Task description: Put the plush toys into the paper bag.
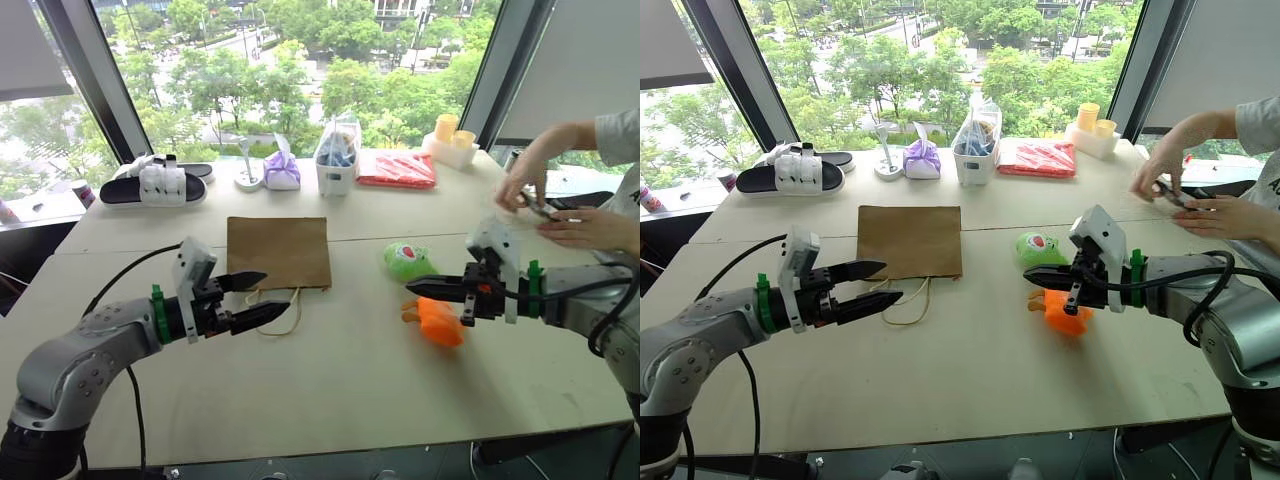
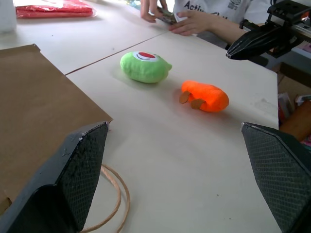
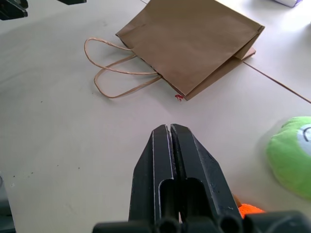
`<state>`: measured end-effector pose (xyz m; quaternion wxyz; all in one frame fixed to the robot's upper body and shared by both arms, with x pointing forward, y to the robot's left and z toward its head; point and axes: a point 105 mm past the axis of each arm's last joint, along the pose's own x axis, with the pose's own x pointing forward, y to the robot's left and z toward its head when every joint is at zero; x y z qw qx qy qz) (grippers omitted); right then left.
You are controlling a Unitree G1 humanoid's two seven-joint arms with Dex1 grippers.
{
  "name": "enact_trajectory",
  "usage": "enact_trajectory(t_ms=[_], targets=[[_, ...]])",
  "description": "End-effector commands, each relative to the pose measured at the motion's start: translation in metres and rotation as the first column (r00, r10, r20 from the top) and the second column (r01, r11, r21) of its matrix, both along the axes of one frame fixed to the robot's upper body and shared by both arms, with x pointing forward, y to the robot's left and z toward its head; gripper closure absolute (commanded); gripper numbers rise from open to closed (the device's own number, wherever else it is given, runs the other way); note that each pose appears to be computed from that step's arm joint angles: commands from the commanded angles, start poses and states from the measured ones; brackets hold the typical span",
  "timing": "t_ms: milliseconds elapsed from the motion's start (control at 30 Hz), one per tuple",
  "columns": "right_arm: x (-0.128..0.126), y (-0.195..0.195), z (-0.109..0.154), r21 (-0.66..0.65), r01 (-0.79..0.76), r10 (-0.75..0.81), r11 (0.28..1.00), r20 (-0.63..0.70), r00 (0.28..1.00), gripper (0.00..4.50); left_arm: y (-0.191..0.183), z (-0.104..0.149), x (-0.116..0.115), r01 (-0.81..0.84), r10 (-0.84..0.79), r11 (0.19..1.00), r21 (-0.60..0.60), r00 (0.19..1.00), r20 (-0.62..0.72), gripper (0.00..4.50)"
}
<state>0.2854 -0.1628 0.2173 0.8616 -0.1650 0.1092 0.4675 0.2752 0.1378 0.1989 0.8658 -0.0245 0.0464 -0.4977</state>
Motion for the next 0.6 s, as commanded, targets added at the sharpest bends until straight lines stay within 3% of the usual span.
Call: enact_trajectory(t_ms=[33,200,600], targets=[[-0.0001,0.0058,0.0129,-0.001,-0.024,0.024,1.000,0.056,0.998,4.50,0.0078,0.0116,0.0008,-0.039,0.037,0.999,0.027,0.996,0.077,0.03],[0.0026,0.0064,0.0132,-0.009,-0.036,0.036,0.999,0.052,0.998,4.50,0.0024,0.0181,-0.0076,0.013,-0.011,0.999,-0.031,0.998,0.057,0.03],[0.0030,0.0063,0.0045,-0.025,-0.031,0.032,0.999,0.032,0.999,4.50,0.0006,0.0158,0.0016,0.020,-0.021,1.000,0.023,0.998,0.053,0.03]])
